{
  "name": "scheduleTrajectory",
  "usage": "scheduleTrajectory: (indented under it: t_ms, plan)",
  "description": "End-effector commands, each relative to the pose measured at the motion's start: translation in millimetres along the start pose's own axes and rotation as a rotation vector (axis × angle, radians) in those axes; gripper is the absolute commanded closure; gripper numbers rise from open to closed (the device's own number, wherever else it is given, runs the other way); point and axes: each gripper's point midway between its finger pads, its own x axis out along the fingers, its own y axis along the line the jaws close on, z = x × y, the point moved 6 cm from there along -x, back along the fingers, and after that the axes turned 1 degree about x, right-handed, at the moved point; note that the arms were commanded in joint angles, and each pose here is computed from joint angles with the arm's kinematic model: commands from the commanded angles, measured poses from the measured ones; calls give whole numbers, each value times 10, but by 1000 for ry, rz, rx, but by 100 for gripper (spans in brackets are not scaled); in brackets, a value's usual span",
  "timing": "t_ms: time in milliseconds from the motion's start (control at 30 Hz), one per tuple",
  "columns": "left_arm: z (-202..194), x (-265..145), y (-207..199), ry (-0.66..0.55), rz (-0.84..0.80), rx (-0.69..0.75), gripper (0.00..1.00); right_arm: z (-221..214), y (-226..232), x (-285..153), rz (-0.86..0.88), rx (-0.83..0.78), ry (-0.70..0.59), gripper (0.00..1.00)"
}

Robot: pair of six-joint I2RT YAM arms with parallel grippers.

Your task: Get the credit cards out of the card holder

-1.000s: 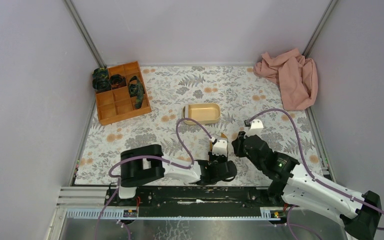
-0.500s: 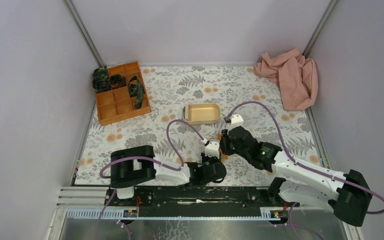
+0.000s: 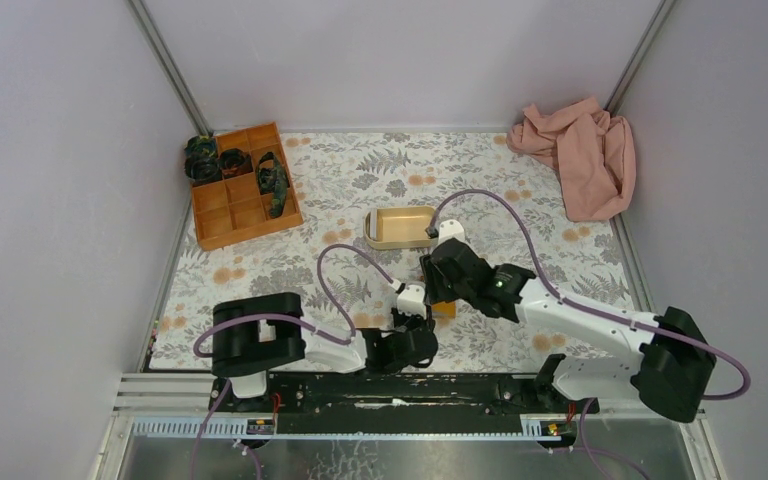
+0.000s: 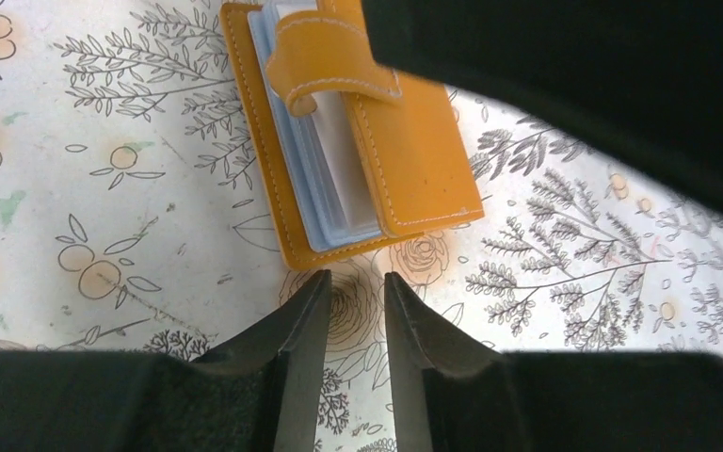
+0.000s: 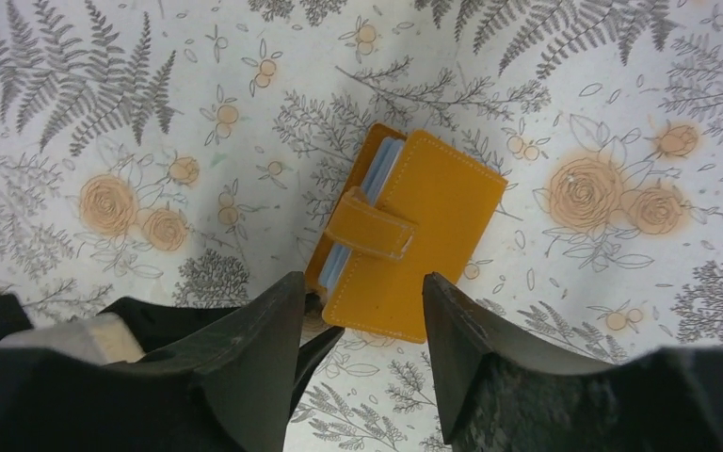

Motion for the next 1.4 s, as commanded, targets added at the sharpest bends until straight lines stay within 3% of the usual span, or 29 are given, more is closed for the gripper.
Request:
scheduleTrajectory:
  t_ms: [0, 267, 667, 933, 1367]
  plan:
    - [-5, -25, -84, -68, -118, -13, 64, 318, 101, 49, -66, -7, -45, 43]
    - [55, -146, -42, -119, -179, -45, 62, 314, 134, 139, -74, 68, -66, 47]
    - [441, -497, 68, -220, -300, -221, 54, 34, -269, 23, -50, 213, -120, 52]
    - [689, -390, 214, -152, -406, -406, 44, -35, -376, 20, -34, 245, -115, 52]
    - [557, 34, -130, -35, -460, -412, 53, -77, -496, -96, -55, 263, -154, 53]
